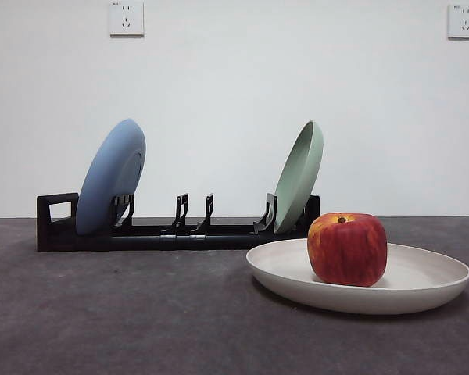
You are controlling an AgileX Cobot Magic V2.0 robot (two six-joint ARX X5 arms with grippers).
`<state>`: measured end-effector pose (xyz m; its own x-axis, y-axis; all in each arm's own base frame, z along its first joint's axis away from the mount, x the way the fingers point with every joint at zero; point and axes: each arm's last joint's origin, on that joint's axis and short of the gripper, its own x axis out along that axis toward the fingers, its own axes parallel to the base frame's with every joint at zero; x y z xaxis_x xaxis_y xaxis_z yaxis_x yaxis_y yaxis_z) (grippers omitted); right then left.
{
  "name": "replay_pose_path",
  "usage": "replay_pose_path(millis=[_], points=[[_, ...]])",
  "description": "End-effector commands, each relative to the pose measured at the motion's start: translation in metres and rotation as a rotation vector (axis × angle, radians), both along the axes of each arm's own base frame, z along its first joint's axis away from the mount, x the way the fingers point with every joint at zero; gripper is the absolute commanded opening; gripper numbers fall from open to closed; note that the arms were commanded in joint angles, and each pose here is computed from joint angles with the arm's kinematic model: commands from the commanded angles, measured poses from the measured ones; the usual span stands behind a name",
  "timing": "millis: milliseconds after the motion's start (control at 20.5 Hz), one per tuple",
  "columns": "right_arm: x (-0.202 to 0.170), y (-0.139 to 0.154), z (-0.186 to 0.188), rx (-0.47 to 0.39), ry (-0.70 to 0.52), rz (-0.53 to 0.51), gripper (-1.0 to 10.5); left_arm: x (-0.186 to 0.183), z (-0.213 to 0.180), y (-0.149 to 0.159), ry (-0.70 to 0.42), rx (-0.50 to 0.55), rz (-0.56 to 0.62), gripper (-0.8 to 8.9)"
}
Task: Take the yellow plate from the plate rack,put the plate on the table,take the apple from the table,put the apple in the plate
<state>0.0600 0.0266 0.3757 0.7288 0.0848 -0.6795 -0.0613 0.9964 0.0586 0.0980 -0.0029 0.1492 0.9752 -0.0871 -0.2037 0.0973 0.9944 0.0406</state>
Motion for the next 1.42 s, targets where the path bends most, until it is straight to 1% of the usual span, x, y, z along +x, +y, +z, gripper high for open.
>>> replay_pose_path(millis=[49, 98, 147, 195, 244, 293, 342, 440, 489, 537, 586, 684, 830, 1075, 1270, 1417], points=[[0.0, 0.0, 0.0, 0.005, -0.004, -0.007, 0.0, 0.001, -0.004, 0.0, 0.018, -0.005, 0.001, -0.03], [0.0, 0.0, -0.001, -0.004, -0.006, -0.01, 0.0, 0.001, -0.004, 0.0, 0.023, -0.005, 0.0, -0.03], [-0.001, -0.003, -0.001, -0.066, -0.015, -0.003, 0.0, 0.001, -0.005, 0.0, 0.029, -0.005, 0.0, -0.03], [0.0, -0.007, -0.003, -0.107, -0.032, -0.02, 0.0, 0.002, -0.005, 0.0, 0.032, -0.005, 0.0, -0.03], [0.002, -0.01, -0.007, -0.133, -0.079, -0.039, 0.0, 0.002, -0.005, 0.0, 0.037, -0.005, 0.0, -0.03], [0.007, -0.012, -0.015, -0.143, -0.171, -0.048, 0.0, 0.002, -0.006, 0.0, 0.039, -0.005, 0.0, -0.03], [0.012, -0.014, -0.026, -0.131, -0.286, -0.032, 0.0, 0.002, -0.006, 0.0, 0.04, -0.005, 0.0, -0.03], [0.021, -0.018, -0.058, -0.102, -0.514, 0.032, 0.0, 0.002, -0.006, 0.0, 0.043, -0.005, 0.0, -0.03], [0.024, -0.02, -0.078, -0.11, -0.6, 0.046, 0.0, 0.002, -0.006, 0.0, 0.045, -0.005, 0.0, -0.03], [0.027, -0.023, -0.099, -0.107, -0.656, 0.046, 0.0, 0.002, -0.006, 0.0, 0.046, -0.005, 0.0, -0.03], [0.03, -0.025, -0.121, -0.096, -0.684, 0.042, 0.0, 0.002, -0.006, 0.0, 0.047, -0.005, 0.0, -0.03], [0.033, -0.027, -0.161, -0.046, -0.676, 0.014, 0.0, 0.002, -0.006, 0.0, 0.048, -0.005, 0.0, -0.03], [0.035, -0.027, -0.19, -0.028, -0.638, 0.003, 0.0, 0.002, -0.006, 0.0, 0.048, -0.005, 0.0, -0.03], [0.035, -0.027, -0.212, -0.03, -0.626, -0.001, 0.0, 0.002, -0.006, 0.0, 0.049, -0.005, 0.0, -0.03], [0.036, -0.028, -0.223, -0.039, -0.601, -0.034, 0.0, 0.002, -0.006, 0.0, 0.049, -0.005, 0.0, -0.03], [0.036, -0.028, -0.225, -0.034, -0.58, -0.036, 0.0, 0.002, -0.006, 0.0, 0.048, -0.005, 0.0, -0.03]])
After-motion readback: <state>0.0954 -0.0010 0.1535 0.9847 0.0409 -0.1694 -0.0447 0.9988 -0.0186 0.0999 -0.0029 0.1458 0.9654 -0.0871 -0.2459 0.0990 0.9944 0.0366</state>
